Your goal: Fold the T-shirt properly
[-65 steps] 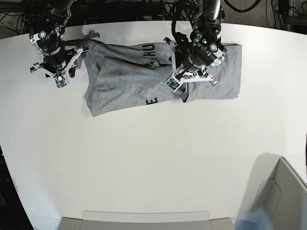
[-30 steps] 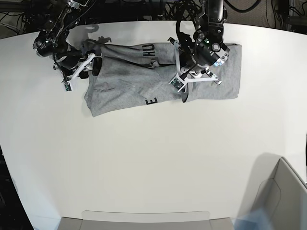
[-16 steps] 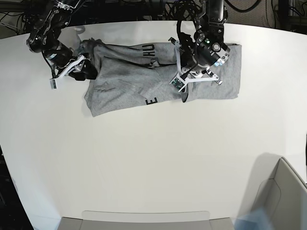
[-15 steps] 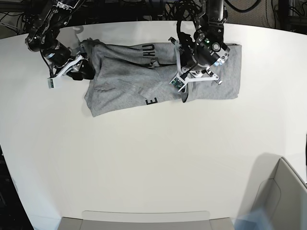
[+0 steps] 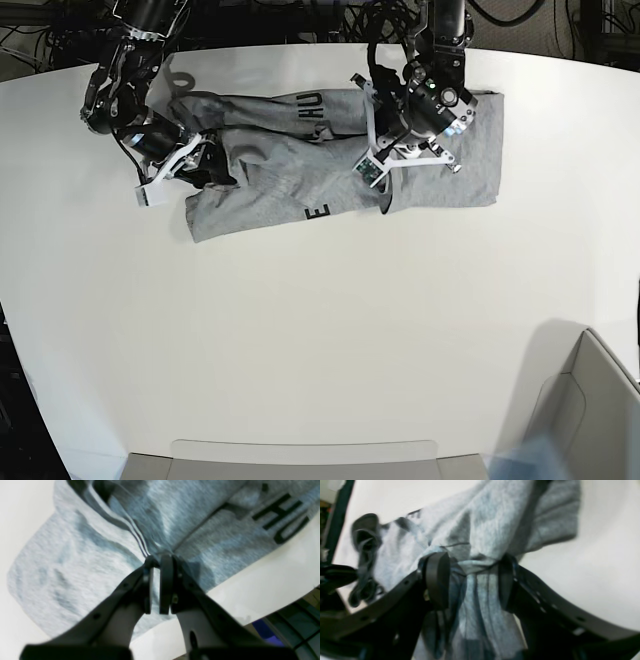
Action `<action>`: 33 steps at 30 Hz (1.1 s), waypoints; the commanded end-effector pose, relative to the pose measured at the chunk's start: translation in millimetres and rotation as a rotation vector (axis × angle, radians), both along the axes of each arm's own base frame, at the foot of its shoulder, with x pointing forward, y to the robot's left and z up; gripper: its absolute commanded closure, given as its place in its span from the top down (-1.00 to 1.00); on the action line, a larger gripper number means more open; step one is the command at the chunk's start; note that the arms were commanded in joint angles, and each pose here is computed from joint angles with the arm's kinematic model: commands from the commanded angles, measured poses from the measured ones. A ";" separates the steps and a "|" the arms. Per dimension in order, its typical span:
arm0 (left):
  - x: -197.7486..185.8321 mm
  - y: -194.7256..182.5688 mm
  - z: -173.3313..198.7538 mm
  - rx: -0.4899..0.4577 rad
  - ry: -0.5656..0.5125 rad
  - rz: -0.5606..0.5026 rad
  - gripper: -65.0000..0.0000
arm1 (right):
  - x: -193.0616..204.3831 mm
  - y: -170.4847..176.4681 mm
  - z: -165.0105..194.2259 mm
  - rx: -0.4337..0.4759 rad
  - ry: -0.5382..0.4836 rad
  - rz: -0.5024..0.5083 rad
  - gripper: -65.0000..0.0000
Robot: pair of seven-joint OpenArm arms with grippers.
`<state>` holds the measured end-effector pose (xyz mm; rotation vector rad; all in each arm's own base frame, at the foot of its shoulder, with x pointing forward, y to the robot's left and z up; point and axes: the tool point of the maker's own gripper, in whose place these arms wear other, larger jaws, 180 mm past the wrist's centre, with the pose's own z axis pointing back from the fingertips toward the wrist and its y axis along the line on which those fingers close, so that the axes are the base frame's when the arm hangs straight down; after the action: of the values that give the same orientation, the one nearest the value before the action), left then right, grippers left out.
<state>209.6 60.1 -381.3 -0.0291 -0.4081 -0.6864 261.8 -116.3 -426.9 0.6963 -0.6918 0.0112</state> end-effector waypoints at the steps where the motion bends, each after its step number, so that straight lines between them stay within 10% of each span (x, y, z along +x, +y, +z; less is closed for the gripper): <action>1: 4.5 -1.8 5.7 -0.013 -0.025 0.004 -0.87 | -41.2 6.9 -36.1 -0.115 0.176 0.137 -0.05; 8: 4.7 -1.8 6.1 -0.013 -0.027 0.004 -0.87 | -54.0 37.2 -39.2 -0.102 0.187 0.233 -0.14; 14: 4.9 -1.3 6.5 -0.012 -0.028 0.006 -0.87 | -42.0 33.1 -34.7 -0.124 0.164 0.236 -1.00; 33: 7.7 50.9 4.5 -0.012 -0.019 0.244 -0.87 | 27.9 -97.2 47.6 -0.468 -0.055 0.046 -1.00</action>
<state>211.8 104.4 -382.8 -0.0017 -0.3986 -0.4601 277.2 -206.4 -395.7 0.2832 -0.6344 0.2242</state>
